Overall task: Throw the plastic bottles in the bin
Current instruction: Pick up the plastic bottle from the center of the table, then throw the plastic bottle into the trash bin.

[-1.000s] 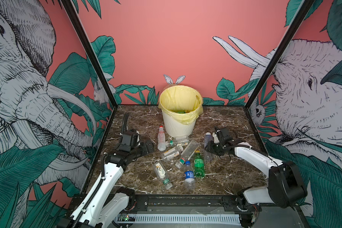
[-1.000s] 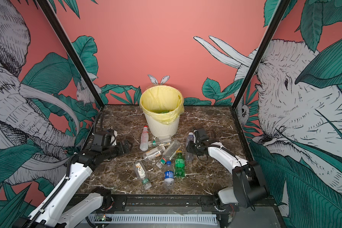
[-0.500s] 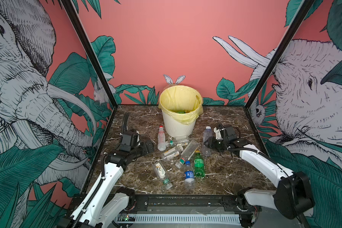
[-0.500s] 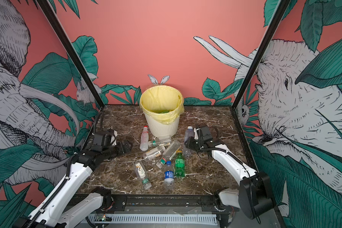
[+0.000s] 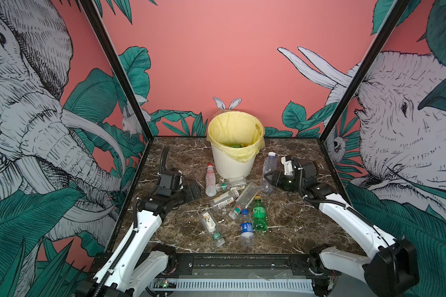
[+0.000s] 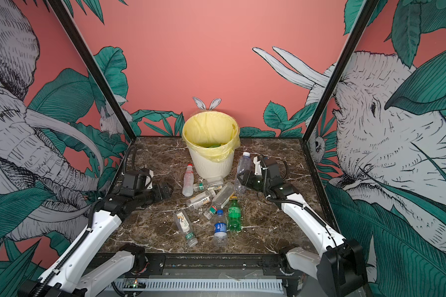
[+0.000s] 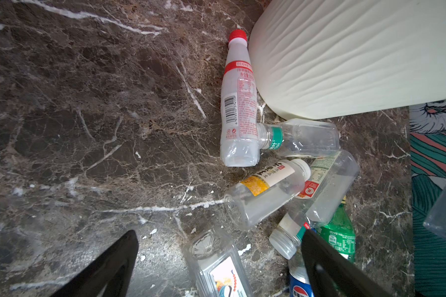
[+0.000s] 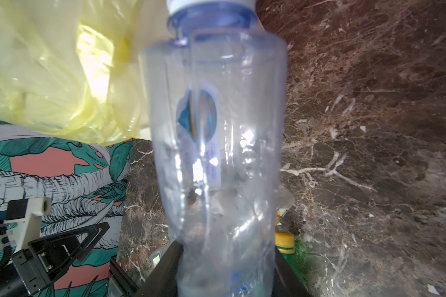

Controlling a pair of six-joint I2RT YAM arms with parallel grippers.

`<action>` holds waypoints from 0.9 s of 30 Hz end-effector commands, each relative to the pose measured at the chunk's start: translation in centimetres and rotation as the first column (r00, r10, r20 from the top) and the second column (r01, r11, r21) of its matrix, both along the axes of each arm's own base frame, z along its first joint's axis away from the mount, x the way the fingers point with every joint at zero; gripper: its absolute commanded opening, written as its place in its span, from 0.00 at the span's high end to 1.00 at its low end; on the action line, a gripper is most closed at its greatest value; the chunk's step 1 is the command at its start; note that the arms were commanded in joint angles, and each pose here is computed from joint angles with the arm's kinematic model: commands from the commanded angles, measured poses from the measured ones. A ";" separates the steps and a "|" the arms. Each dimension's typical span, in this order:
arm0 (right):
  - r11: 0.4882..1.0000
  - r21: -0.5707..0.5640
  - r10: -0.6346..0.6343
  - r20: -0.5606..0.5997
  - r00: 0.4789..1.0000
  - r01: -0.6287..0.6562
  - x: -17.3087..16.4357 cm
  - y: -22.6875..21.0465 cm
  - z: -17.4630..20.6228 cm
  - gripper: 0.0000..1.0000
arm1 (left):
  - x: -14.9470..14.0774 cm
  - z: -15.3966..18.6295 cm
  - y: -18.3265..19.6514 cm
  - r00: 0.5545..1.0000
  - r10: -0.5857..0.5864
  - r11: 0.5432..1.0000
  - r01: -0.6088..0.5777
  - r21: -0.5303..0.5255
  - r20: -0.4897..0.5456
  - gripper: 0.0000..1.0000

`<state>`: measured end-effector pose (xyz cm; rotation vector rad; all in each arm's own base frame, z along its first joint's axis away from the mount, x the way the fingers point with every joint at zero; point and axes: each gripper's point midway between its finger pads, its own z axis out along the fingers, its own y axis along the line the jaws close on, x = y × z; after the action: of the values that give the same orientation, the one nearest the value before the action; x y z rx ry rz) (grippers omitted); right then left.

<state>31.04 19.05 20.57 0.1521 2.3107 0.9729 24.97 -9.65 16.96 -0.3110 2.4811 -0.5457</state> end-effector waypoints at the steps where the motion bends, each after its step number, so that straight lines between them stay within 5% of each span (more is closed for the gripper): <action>1: 0.998 0.055 0.018 0.072 0.997 -0.022 0.2 0.7 1.9 0.54 | 0.0 -0.1 0.2 1.000 0.012 1.000 -0.012 -0.008 0.002 0.01; 27: 0.977 0.183 0.035 0.385 0.922 -0.113 0.6 1.8 12.4 0.54 | -0.6 -0.5 0.4 1.000 0.027 1.000 -0.027 -0.016 0.000 0.01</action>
<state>31.97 20.60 30.09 0.0006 1.9797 1.1253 24.68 -9.55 16.51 -0.3243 2.4799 -0.5501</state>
